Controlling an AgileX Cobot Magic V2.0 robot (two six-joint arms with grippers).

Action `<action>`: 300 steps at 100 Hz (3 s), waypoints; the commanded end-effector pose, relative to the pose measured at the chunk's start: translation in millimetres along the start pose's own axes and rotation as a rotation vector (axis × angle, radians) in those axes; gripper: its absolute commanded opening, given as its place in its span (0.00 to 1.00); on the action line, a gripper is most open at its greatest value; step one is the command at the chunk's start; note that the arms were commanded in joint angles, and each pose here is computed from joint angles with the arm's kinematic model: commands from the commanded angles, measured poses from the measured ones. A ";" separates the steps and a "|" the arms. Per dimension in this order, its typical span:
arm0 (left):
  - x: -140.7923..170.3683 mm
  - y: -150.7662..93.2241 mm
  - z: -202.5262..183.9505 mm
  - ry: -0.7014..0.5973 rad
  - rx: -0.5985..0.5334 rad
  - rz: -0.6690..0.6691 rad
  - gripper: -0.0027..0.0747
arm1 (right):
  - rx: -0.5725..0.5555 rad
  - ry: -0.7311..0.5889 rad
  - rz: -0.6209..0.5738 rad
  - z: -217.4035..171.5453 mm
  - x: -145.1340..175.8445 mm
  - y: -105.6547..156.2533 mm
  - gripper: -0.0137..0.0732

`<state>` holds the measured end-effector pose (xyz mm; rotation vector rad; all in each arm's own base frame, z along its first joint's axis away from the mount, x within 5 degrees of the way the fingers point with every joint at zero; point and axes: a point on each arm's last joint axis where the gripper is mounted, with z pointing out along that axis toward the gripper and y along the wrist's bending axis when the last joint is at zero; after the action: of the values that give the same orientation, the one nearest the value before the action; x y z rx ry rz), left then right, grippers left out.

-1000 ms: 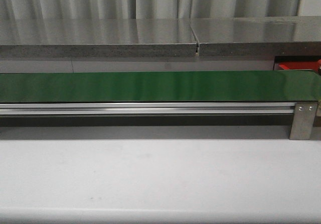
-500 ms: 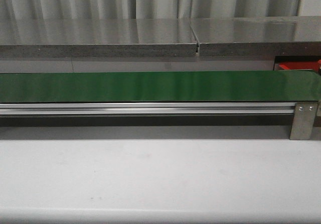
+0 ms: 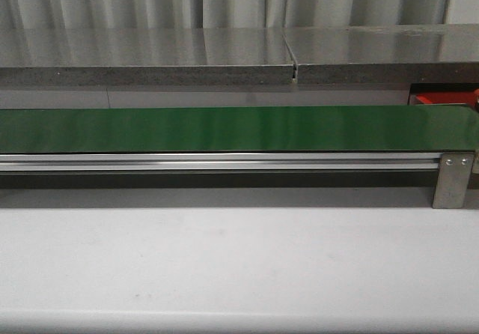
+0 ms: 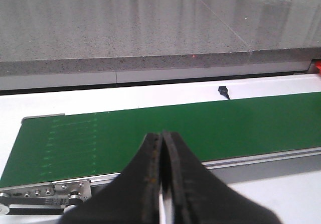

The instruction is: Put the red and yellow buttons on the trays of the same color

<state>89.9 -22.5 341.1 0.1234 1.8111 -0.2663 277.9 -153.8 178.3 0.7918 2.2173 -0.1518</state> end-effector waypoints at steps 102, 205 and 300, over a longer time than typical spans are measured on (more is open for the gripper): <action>-13.5 -0.5 -2.5 -0.087 -0.003 -0.021 0.01 | -0.177 -0.340 -0.107 -113.4 -50.7 31.1 0.24; -13.5 -0.5 -2.5 -0.087 -0.003 -0.021 0.01 | -0.481 -0.587 -0.310 -218.9 -1.9 86.2 0.07; -13.5 -0.5 -2.5 -0.087 -0.003 -0.021 0.01 | -0.559 -0.689 -0.356 -241.3 109.5 24.0 0.07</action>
<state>89.9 -22.5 341.1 0.1234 1.8111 -0.2663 87.9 3.4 273.2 0.0293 1.6169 0.0810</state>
